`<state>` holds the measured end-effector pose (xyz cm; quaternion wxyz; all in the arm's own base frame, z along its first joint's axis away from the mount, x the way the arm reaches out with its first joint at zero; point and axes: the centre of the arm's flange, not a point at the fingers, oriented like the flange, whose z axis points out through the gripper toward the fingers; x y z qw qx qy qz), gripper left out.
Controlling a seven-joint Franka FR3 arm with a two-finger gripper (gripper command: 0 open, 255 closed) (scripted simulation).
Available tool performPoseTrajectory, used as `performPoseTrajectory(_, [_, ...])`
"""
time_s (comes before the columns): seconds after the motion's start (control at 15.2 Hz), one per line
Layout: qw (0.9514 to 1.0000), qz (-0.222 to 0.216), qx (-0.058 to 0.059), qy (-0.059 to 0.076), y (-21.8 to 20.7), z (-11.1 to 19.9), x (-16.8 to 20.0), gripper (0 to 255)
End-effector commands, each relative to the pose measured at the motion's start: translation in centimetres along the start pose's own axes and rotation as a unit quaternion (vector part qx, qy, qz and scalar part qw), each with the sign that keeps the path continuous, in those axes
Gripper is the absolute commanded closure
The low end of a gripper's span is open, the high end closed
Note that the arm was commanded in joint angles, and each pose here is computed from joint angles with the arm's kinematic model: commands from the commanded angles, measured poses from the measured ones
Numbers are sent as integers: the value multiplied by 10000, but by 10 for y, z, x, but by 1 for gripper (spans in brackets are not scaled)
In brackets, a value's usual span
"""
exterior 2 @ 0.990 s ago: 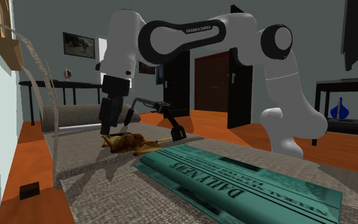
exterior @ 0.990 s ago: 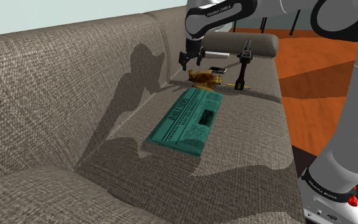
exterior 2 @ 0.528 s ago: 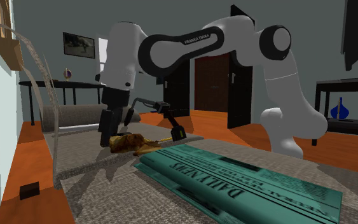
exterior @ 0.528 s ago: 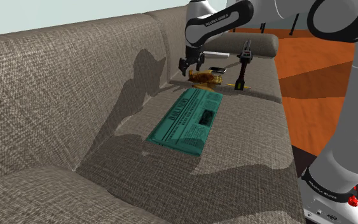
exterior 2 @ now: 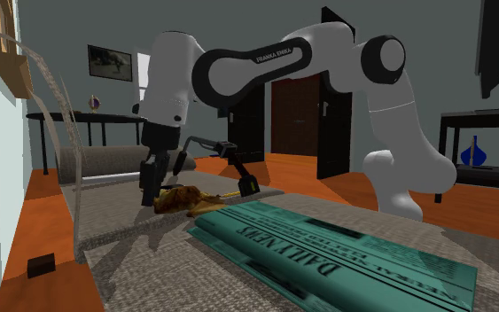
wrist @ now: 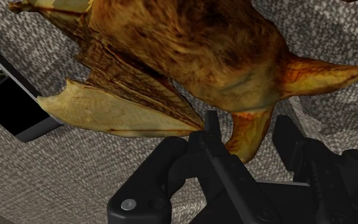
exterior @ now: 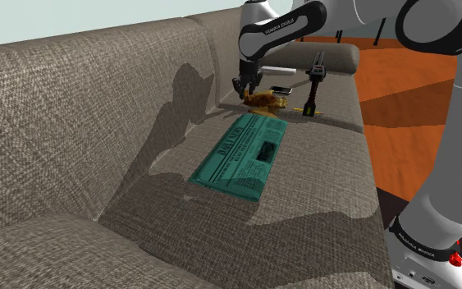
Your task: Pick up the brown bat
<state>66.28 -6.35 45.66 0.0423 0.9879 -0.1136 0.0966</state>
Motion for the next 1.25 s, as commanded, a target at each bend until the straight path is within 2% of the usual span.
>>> performPoseTrajectory(0.0, [10000, 0, 0, 1, 0, 0, 0, 255])
performPoseTrajectory(1.06, [10000, 0, 0, 0, 5, -77, 15, 255])
performPoseTrajectory(1.19, [10000, 0, 0, 0, 5, -78, 15, 255])
